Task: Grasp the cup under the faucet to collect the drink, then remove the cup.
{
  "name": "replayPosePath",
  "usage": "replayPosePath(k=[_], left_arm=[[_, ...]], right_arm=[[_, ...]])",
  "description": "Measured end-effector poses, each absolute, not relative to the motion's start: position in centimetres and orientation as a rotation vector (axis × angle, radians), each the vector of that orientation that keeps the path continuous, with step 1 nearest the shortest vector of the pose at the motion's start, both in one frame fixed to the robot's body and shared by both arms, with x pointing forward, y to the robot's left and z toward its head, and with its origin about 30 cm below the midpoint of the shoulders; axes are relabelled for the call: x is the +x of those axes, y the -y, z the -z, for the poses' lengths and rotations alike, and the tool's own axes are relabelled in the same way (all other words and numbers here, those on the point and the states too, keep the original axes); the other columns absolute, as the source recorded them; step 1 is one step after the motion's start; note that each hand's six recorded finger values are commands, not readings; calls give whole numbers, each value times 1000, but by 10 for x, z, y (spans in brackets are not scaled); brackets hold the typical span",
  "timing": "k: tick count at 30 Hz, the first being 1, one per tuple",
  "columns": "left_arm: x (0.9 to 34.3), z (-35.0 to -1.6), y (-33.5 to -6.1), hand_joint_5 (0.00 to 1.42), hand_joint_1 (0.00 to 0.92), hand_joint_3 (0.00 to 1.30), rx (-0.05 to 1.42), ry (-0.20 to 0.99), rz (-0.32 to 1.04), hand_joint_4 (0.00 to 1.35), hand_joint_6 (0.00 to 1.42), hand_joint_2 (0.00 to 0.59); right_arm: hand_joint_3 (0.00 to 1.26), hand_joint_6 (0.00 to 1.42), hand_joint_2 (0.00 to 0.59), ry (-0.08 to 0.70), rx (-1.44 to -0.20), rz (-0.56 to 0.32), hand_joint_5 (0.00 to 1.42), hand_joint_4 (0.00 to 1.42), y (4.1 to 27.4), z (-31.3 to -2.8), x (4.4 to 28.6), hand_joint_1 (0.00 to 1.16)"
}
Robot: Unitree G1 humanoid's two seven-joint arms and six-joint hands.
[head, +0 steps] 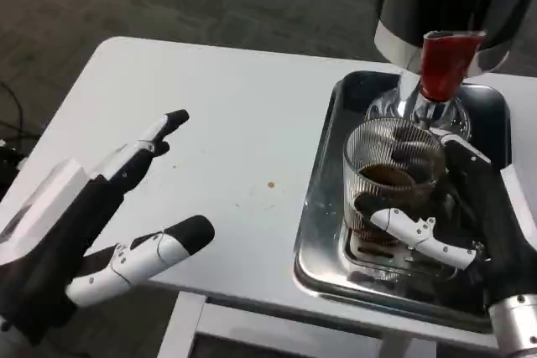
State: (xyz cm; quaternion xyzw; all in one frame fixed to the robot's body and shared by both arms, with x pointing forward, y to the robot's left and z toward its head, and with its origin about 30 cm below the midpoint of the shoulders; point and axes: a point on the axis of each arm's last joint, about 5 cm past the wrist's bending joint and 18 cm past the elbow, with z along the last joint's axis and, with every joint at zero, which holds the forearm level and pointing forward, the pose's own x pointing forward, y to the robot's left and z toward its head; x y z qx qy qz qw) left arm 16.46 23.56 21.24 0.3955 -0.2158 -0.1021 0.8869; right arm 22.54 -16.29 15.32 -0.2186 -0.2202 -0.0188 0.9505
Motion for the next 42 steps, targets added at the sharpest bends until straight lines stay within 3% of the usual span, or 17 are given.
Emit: replayPosePath(k=[25,42], left_arm=[[163,-213,-238,93,0,59,829,450,200,35,28,61],[162,-212,-239,101,0,59,829,443,202,35,28,62]], right_arm=[[547,761,162,482,-442,93,756,601,159,-151,227,816],[567,789,163,491,-461,128,786,627,157,-147,218,821]])
